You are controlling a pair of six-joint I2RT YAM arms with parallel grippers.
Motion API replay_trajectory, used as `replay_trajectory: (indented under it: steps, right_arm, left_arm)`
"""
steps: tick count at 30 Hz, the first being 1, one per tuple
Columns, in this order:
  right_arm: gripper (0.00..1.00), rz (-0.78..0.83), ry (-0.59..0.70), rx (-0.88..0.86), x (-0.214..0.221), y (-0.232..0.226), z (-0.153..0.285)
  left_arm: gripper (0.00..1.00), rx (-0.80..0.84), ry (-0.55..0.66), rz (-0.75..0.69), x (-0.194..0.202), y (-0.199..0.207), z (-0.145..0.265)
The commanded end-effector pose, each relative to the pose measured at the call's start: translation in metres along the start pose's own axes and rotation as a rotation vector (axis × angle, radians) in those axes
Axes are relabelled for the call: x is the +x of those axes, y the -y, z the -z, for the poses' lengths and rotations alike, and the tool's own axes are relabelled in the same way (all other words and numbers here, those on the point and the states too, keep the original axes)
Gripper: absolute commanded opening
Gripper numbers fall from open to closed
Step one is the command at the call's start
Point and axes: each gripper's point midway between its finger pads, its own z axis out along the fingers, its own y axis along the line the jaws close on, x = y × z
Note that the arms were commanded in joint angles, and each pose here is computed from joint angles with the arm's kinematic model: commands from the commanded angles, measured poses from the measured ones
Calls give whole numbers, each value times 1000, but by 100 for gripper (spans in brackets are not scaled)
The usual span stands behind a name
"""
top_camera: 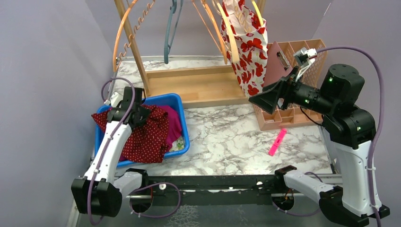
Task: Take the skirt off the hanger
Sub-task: Place the skirt in the bin.
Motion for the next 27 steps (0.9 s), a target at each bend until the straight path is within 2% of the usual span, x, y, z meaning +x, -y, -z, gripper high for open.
replay_trajectory:
  steps: [1, 4, 6, 7, 9, 11, 15, 17, 20, 25, 27]
  right_arm:
    - [100, -7, 19, 5, -1, -3, 5]
    - [100, -11, 17, -3, 2, -2, 3]
    - [100, -9, 18, -6, 3, -1, 2]
    - [100, -7, 22, -3, 3, 0, 2]
    - [100, -2, 27, 1, 3, 1, 1]
    - [100, 3, 27, 5, 5, 2, 1]
    - [100, 8, 16, 11, 8, 5, 1]
    - [100, 8, 14, 11, 8, 4, 1]
    - [100, 12, 18, 10, 4, 3, 2]
    - [100, 3, 22, 11, -3, 0, 3]
    - [100, -3, 27, 14, -5, 0, 3]
  left_arm:
    - [48, 100, 26, -31, -11, 4, 23]
    - [67, 119, 32, -88, -21, 7, 50]
    - [86, 112, 9, -115, -24, 7, 70]
    - [92, 105, -3, -135, -25, 5, 79]
    - [95, 71, -8, -162, -29, -4, 97]
    - [96, 40, -30, -211, -30, -12, 110]
    - [96, -14, -192, -266, -2, -27, 112]
    - [96, -25, -286, -240, 19, -32, 106]
    - [96, -21, -348, -173, 40, -36, 93]
    - [87, 24, -404, -89, 66, -27, 51]
    - [74, 56, -374, -74, 69, -21, 27]
